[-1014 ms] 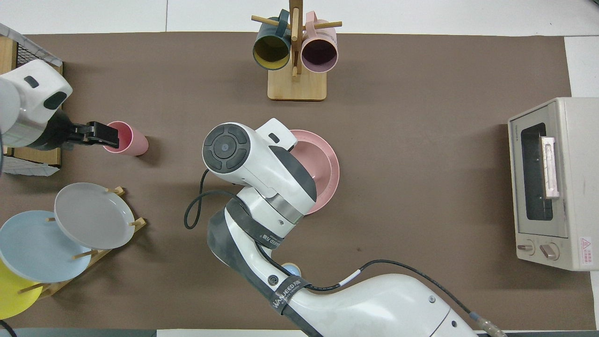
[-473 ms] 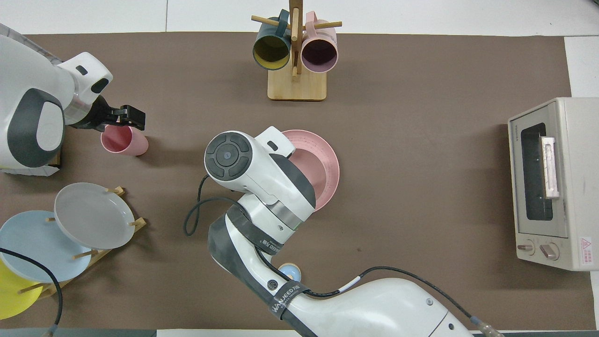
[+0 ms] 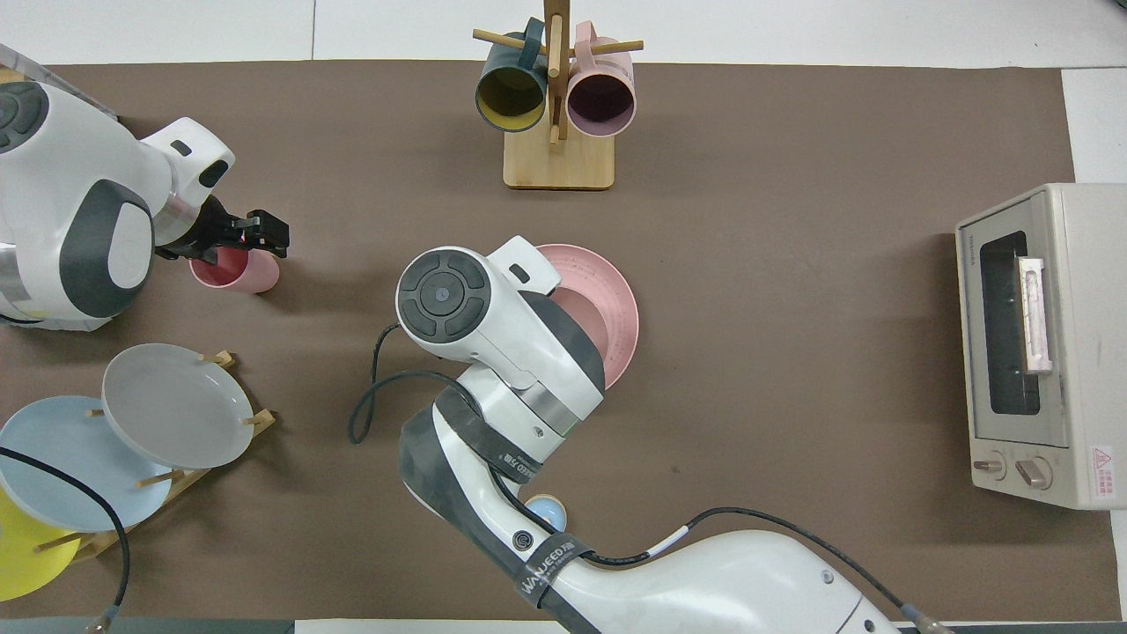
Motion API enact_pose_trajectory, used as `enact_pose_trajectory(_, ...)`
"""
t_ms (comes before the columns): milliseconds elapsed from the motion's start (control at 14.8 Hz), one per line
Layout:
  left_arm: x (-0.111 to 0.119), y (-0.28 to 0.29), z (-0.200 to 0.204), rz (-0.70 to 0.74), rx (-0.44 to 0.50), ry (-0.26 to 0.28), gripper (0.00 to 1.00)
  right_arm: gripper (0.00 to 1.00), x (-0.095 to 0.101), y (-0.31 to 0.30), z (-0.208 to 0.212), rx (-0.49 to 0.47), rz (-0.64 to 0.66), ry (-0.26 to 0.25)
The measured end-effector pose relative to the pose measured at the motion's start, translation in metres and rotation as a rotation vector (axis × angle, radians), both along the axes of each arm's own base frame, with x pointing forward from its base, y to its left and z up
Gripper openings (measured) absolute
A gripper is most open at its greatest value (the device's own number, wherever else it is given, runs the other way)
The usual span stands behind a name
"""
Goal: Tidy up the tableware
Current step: 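Open the right gripper and withdraw while the left gripper lifts the cup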
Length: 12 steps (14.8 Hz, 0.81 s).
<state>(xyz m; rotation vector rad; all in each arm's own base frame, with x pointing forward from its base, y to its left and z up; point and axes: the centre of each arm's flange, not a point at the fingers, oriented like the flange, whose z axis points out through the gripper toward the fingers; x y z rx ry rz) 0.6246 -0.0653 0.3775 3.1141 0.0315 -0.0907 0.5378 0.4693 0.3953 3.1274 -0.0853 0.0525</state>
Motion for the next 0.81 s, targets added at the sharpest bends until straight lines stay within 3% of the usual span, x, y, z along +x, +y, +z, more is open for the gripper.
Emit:
enact_pose_trajectory(68,-0.002,0.000,-0.007,0.002,0.000,-0.001,0.88,0.84,0.014,-0.017,0.015,0.002,-0.028,-0.011)
enact_pose_trajectory(135,-0.004,0.000,-0.012,0.002,0.001,0.002,0.73,0.96,0.032,-0.044,0.033,0.004,-0.046,-0.018)
enact_pose_trajectory(338,-0.006,0.001,-0.015,0.002,0.001,0.004,0.39,1.00,0.068,-0.165,0.092,-0.032,-0.061,0.036)
enact_pose_trajectory(406,-0.005,0.001,-0.015,0.002,0.001,0.002,0.26,1.00,0.069,-0.204,0.115,-0.046,-0.066,0.068)
enact_pose_trajectory(541,-0.004,0.000,-0.011,-0.001,0.000,-0.007,0.05,1.00,0.052,-0.266,0.168,-0.059,-0.075,0.116)
enact_pose_trajectory(812,0.006,-0.004,0.025,-0.012,-0.003,-0.011,0.05,1.00,0.018,-0.334,0.236,-0.038,-0.019,0.086)
